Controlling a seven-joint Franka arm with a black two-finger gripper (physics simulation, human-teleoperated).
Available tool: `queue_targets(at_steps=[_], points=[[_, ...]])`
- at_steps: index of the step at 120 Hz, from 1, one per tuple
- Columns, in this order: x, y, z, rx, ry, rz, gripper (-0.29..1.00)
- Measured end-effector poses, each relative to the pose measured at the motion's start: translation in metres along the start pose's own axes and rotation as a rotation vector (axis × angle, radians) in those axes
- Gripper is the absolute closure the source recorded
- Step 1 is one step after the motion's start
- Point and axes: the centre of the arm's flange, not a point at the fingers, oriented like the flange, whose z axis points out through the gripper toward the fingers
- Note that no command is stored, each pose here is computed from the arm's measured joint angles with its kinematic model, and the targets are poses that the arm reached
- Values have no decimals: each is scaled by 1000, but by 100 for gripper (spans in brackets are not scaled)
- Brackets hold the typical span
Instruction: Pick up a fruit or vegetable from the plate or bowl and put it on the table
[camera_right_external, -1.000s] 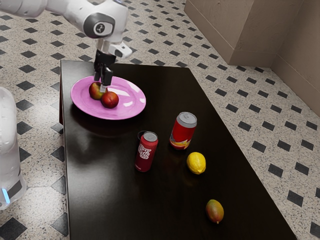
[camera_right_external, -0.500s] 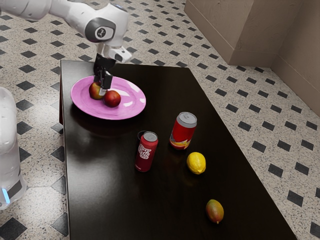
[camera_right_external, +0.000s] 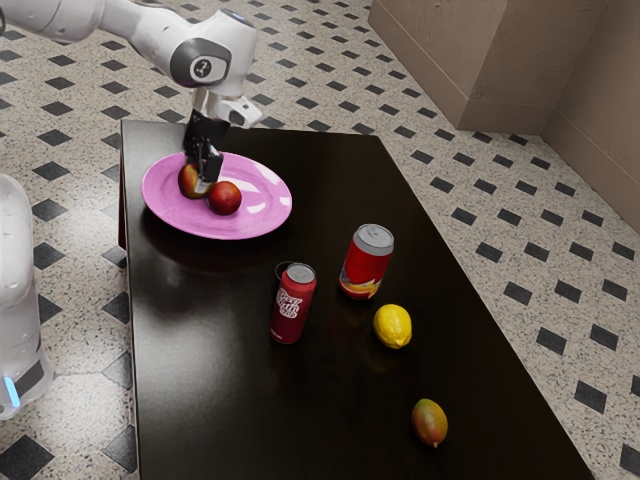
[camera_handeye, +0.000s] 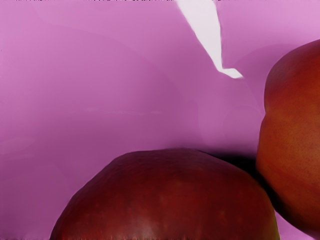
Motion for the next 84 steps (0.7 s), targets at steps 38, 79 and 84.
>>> queue_targets(at_steps=[38, 79, 84], points=[[3, -3, -16, 16, 40, -43, 31], [36, 0, -68, 142, 337, -24, 33], [47, 4, -74, 185, 395, 0, 33]])
